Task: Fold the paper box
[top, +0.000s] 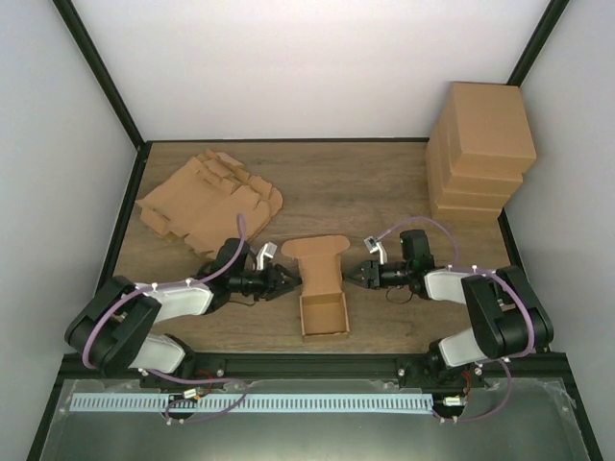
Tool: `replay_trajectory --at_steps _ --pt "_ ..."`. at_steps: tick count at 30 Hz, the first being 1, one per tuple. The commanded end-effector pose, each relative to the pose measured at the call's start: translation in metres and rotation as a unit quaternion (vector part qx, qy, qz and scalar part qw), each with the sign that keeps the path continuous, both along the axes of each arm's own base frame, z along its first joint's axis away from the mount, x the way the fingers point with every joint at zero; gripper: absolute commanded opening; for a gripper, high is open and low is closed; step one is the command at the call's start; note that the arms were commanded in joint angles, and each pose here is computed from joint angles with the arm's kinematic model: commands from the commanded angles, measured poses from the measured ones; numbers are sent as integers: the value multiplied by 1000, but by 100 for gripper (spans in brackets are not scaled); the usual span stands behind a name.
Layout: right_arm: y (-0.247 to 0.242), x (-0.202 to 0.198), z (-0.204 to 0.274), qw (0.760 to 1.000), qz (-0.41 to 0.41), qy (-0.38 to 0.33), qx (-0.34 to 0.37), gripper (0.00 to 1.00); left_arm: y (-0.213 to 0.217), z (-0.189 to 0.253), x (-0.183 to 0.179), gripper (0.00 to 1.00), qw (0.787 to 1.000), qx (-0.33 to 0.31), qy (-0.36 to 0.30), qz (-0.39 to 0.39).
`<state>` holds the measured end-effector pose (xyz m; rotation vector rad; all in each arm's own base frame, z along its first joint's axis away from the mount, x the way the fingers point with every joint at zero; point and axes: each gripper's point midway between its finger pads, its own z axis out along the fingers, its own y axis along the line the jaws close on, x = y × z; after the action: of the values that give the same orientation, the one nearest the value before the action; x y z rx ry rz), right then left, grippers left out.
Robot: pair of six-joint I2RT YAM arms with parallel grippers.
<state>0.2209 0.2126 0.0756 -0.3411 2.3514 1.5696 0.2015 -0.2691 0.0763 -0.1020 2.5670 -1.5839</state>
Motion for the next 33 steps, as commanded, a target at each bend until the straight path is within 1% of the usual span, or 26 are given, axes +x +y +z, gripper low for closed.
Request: replay_trajectory --at_steps 1,13,21,24,28,33 --pt "13 7 19 999 24 -25 30 44 -12 20 9 43 999 -26 -37 -12" --pt "28 1 14 998 46 -22 35 42 -19 15 9 42 999 -28 -41 -20" --pt "36 -1 9 997 57 -12 43 39 -21 21 10 28 997 -36 -59 -24" --pt "38 -2 8 997 60 -8 45 36 -22 24 11 24 997 -37 -67 -25" --pt "39 -2 12 996 65 -18 49 30 -24 28 11 17 996 -39 -76 -28" --pt "40 -2 17 995 79 -40 47 20 -26 35 11 16 993 -46 -99 -39"
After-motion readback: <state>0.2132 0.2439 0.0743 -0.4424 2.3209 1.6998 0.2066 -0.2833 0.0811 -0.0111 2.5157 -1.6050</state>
